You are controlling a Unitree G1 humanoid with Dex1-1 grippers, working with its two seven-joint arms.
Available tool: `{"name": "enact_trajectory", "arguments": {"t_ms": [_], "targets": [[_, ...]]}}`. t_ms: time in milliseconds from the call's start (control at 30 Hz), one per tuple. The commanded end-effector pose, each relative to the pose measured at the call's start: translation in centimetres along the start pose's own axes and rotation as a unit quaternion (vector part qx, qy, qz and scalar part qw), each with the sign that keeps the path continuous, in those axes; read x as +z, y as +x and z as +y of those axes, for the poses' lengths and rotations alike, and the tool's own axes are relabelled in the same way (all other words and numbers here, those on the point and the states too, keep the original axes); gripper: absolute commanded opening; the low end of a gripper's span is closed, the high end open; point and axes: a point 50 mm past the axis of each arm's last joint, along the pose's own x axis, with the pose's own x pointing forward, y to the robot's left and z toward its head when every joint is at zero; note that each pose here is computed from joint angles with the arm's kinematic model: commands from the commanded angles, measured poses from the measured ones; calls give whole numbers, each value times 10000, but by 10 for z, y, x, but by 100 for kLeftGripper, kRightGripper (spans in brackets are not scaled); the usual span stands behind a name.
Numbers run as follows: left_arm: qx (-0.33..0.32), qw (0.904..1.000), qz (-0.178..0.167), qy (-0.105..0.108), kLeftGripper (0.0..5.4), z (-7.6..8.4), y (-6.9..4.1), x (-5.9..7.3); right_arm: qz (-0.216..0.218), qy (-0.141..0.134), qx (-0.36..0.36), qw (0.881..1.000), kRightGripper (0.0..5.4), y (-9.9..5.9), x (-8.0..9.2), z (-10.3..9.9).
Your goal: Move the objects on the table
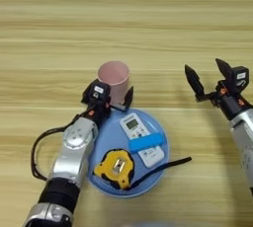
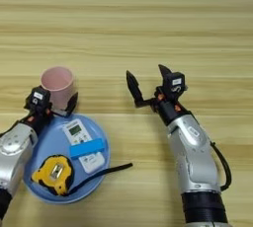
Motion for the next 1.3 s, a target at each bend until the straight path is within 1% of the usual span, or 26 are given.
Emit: {"name": "enact_trajectory", "arguments": {"t_ms": [33, 200, 333, 400, 467, 567, 700, 767, 833, 900, 1000, 1100, 1167, 1200, 1300], "targets": [[70, 9999, 94, -73, 535, -1, -8, 0, 6, -1, -17, 10000, 540, -1, 0, -2], [151, 9998, 106, -117, 535, 0, -17, 1, 2, 0, -13, 10000, 540, -1, 0, -1], [205, 9998, -14, -87, 535, 1, -28, 8, 6, 1, 7, 10000, 540, -1, 0, -1], [31, 9999, -124, 29, 535, -1, -37, 12, 17, 2, 41, 10000, 540, 0, 0, -1], [-108, 9997, -168, 111, 535, -2, -44, 15, 26, 3, 61, 10000, 540, 0, -1, -1], [-210, 9995, -215, 39, 535, -1, -51, 18, 33, 5, 70, 10000, 540, 1, -1, -1], [-479, 9983, -306, 105, 535, 3, -62, 27, 39, 6, 96, 9999, 540, 2, -2, -1], [-764, 9965, -341, 76, 535, 5, -68, 32, 44, 9, 111, 9999, 540, 2, -2, 0], [-1116, 9932, -335, 32, 535, 7, -74, 35, 49, 12, 127, 9999, 540, 3, -3, 1], [-1430, 9892, -326, -63, 535, 7, -77, 39, 51, 14, 136, 9999, 540, 4, -3, 2], [-2120, 9769, -252, 82, 535, 1, -82, 42, 55, 19, 150, 9999, 540, 4, -4, 3], [-2782, 9602, -113, 227, 535, -11, -85, 41, 58, 26, 160, 9999, 540, 5, -5, 4], [-3102, 9502, -49, 309, 535, -17, -85, 41, 57, 29, 160, 9999, 540, 5, -5, 4], [-3207, 9466, -28, 337, 535, -20, -85, 41, 55, 31, 160, 9999, 540, 5, -5, 4], [-3415, 9394, 36, 295, 535, -26, -85, 39, 51, 33, 164, 9998, 540, 5, -5, 5]]}}
